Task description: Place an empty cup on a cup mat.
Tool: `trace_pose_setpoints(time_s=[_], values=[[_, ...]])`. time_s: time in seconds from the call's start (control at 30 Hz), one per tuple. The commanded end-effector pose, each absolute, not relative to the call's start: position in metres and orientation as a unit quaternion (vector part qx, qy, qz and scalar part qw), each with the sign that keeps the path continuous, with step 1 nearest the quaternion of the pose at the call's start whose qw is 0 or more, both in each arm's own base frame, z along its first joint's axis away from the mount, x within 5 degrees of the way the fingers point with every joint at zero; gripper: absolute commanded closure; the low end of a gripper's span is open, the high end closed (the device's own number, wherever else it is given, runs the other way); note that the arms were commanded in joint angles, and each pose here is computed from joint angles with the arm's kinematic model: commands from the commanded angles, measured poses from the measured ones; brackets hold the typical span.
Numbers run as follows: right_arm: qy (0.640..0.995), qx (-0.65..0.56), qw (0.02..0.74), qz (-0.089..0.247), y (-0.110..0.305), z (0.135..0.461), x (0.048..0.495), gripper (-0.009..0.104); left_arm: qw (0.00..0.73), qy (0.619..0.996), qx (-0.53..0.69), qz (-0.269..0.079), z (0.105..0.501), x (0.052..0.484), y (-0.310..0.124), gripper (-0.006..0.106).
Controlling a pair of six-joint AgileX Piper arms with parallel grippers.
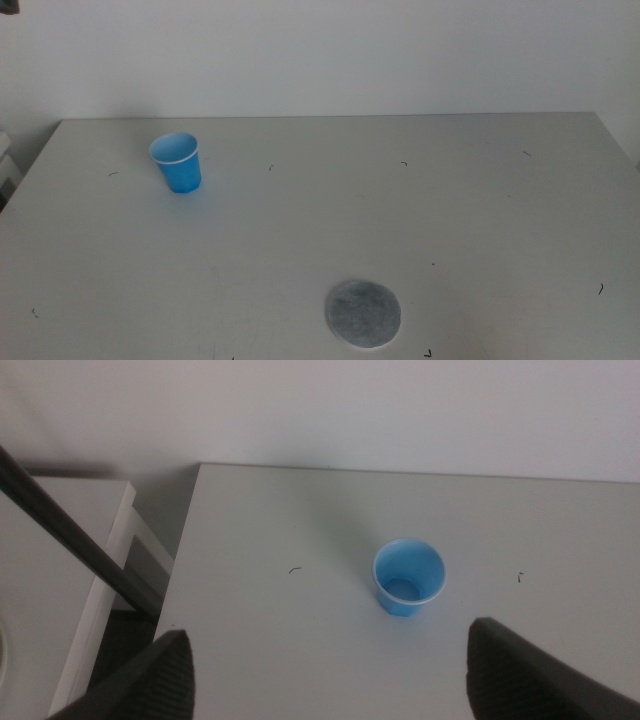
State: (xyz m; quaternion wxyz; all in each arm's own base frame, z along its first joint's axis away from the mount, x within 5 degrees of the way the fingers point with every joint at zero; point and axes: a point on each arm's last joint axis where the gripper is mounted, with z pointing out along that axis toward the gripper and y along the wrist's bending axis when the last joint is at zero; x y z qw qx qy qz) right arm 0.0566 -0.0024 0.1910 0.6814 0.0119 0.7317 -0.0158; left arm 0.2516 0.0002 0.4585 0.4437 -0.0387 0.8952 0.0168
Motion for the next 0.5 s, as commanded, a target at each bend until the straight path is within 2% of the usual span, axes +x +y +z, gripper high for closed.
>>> trace_pose_setpoints(time_s=[0.0,0.23,0.3,0.47], values=[[0.694,0.003,0.719,-0.022,-0.002,0.202,0.055,0.001,0.463,0.885,-0.044,0.013,0.477,0.264,0.000,0.008],[0.694,0.003,0.719,-0.022,-0.002,0.202,0.055,0.001,0.415,0.909,-0.047,0.015,0.461,0.321,-0.001,0.008],[0.694,0.003,0.719,-0.022,-0.002,0.202,0.055,0.001,0.400,0.915,-0.050,0.010,0.450,0.333,-0.002,0.008],[0.694,0.003,0.719,-0.022,-0.002,0.202,0.055,0.001,0.365,0.930,-0.048,0.024,0.422,0.359,-0.002,0.008]])
